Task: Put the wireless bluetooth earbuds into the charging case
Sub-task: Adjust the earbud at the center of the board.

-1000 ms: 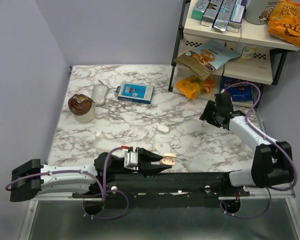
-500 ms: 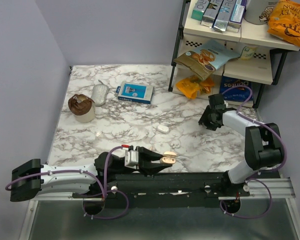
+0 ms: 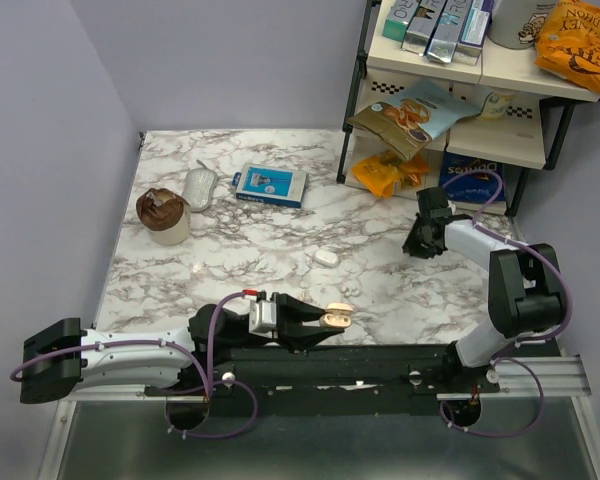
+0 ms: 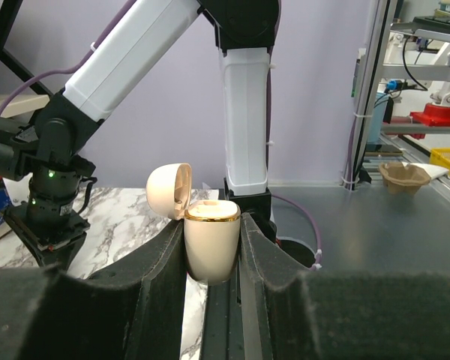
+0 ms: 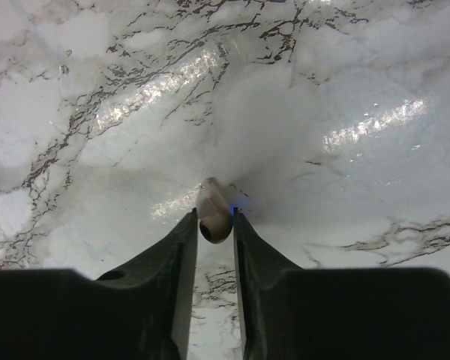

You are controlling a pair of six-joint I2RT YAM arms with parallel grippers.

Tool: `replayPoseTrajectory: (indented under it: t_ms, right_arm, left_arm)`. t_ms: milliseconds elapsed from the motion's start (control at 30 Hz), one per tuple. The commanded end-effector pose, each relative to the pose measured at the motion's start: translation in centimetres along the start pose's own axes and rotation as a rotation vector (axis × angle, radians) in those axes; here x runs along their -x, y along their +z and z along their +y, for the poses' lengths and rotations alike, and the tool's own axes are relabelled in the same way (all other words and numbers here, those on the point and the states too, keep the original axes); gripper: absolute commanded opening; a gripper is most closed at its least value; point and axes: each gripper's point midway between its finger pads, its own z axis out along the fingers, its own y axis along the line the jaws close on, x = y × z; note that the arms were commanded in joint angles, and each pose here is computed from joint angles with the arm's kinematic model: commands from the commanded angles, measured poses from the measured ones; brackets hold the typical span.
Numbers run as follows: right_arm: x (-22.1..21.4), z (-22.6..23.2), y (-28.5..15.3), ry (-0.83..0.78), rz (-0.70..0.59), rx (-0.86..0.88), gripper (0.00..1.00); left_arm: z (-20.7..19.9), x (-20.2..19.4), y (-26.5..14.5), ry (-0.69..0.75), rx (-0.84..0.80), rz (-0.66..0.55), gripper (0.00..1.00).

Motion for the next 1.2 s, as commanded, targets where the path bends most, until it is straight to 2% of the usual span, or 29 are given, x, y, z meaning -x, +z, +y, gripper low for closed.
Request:
replayPoseTrajectory:
  t_ms: [0,67,200,333,467,633,733,833,967,1000,1133,1167]
  right_arm:
    - [-0.2,0.0,-0.6,-0.114,-0.001,0.015,0.29]
    - [0.2,1.1,-1.3,-0.226,-0.020,0.058,0.25]
    - [0.9,3.6,-3.1,-0.406,-0.073,0.126,0.10]
    - [-0.5,7.8,-5.2,-0.634,-0.102,0.268,0.04]
    - [-3.8,10.7,-5.6,-0.805,-0.033,0.400,0.01]
    - [-8.2,11.2,-4.0,-1.037,0.065,0.353,0.01]
    - [-9.6,10.8,-3.3,-1.106,0.094,0.283,0.01]
    - [-10.0,9.5,-2.5,-1.108,0.134,0.191,0.01]
    - [-9.3,9.1,-2.5,-1.076,0.106,0.141,0.01]
    - [-9.0,9.1,-2.7,-1.072,0.097,0.136,0.02]
    - [-7.8,9.3,-3.5,-1.011,0.030,0.113,0.40]
    - [-7.5,9.1,-3.7,-1.003,0.012,0.102,0.45]
  left_arm:
    - [-0.1,0.2,0.2,0.006,-0.003,-0.005,0.00]
    - [-0.2,0.1,0.2,0.005,-0.006,-0.003,0.00]
    - [-0.3,0.1,0.3,0.005,-0.013,-0.001,0.00]
    - [-0.4,-0.2,0.3,-0.001,-0.019,0.006,0.00]
    - [-0.7,0.0,0.2,-0.006,-0.032,0.001,0.00]
    - [-0.8,0.7,0.0,-0.008,-0.031,-0.013,0.00]
    - [-0.8,0.7,-0.2,-0.007,-0.031,-0.007,0.00]
    - [-0.8,0.6,-0.4,-0.003,-0.027,-0.004,0.00]
    - [-0.8,0.6,-0.4,-0.007,-0.026,-0.006,0.00]
    - [-0.8,0.5,-0.4,-0.009,-0.026,-0.006,0.00]
    - [-0.8,0.6,-0.4,-0.009,-0.024,-0.008,0.00]
    - [-0.7,0.6,-0.4,-0.007,-0.020,-0.007,0.00]
